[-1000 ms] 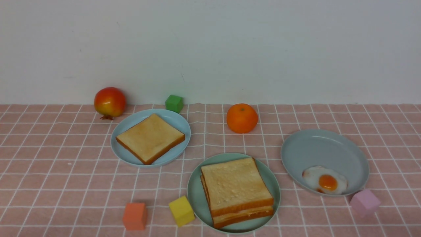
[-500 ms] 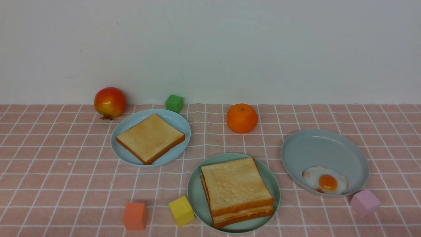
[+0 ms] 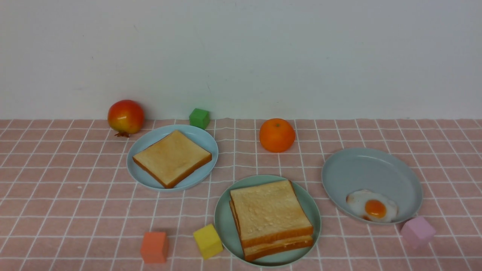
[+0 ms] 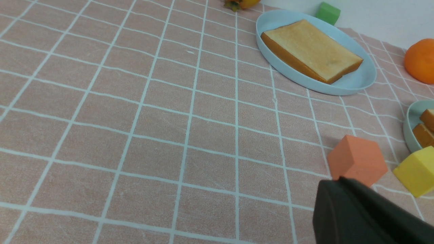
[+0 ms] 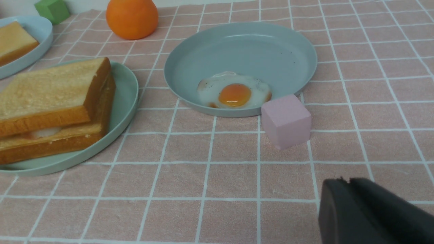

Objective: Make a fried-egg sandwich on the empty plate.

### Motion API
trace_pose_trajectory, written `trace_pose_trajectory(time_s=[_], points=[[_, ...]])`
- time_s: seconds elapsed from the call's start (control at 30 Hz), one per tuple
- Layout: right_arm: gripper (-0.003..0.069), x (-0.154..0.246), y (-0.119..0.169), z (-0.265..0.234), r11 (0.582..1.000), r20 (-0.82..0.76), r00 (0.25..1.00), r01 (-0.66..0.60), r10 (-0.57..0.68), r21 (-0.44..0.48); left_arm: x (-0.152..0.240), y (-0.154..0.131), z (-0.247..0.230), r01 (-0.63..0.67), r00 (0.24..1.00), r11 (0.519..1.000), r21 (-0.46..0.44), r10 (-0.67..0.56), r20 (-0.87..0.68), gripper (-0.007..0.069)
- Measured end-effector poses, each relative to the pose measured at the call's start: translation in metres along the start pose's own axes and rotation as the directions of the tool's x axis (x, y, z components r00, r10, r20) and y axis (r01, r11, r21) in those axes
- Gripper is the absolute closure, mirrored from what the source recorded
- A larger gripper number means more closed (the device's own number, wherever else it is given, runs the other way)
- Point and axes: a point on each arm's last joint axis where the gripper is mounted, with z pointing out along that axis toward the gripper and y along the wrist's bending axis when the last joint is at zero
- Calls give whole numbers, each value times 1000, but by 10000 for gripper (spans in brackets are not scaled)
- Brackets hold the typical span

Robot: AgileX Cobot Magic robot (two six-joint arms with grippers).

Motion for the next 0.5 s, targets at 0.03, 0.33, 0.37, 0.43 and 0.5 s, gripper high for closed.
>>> trace_pose_trajectory(time_s=[0.03,0.33,0.37,0.43,0.5], points=[[584,0,0,0,1000,0,1000,-1,1,0,0,0,0,0,1000,1000,0,0,0,613],[573,0,0,0,1000,0,1000,-1,1,0,0,0,0,0,1000,1000,0,0,0,613],[573,0,0,0,1000,0,1000,-1,1,0,0,0,0,0,1000,1000,0,0,0,613],[569,0,0,0,1000,0,1000,-1,1,0,0,0,0,0,1000,1000,0,0,0,613],[566,0,0,0,1000,0,1000,-1,1,0,0,0,0,0,1000,1000,0,0,0,613]])
